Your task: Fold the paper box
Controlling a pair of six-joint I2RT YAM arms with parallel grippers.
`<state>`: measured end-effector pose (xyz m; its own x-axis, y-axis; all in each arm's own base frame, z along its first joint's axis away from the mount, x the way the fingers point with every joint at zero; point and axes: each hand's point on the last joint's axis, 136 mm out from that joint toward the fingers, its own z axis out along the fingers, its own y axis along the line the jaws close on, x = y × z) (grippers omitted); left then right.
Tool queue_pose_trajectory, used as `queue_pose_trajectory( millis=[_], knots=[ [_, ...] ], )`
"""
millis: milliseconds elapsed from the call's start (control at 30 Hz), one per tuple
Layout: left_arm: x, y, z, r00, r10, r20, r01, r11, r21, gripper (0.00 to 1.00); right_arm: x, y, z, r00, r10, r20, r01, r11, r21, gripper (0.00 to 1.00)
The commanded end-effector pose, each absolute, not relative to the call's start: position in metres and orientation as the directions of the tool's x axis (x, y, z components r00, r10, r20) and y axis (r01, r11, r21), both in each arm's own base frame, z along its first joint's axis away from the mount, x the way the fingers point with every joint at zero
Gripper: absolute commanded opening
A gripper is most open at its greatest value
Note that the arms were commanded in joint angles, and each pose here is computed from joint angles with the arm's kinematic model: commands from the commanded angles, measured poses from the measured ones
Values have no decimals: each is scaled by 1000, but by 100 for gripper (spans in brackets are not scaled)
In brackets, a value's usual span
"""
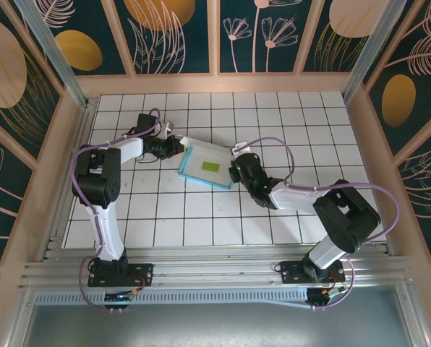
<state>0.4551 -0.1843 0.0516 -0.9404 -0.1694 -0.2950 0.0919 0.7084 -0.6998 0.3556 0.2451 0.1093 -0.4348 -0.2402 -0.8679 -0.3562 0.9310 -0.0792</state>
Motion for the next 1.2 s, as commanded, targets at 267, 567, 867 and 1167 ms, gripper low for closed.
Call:
queue_pose_trajectory(
  millis=[267,567,867,1167],
  knots=[
    [455,-175,60,-917,-150,-370,123,777,-618,18,344,242,123,-418,-252,-873,-376,923,-86,28],
    [448,-153,88,-878,-114,-465,153,854,-498,25,326,234,159,-515,-149,-844,-373,925,65,63],
    [460,-142,110,-833,-121,-540,166,876,-452,26,333,223,178,-579,-85,-811,-445,866,227,76],
    [431,-126,133,-749,-292,-594,68,858,-508,27,336,208,144,-717,239,-655,-132,876,464,61]
  ],
)
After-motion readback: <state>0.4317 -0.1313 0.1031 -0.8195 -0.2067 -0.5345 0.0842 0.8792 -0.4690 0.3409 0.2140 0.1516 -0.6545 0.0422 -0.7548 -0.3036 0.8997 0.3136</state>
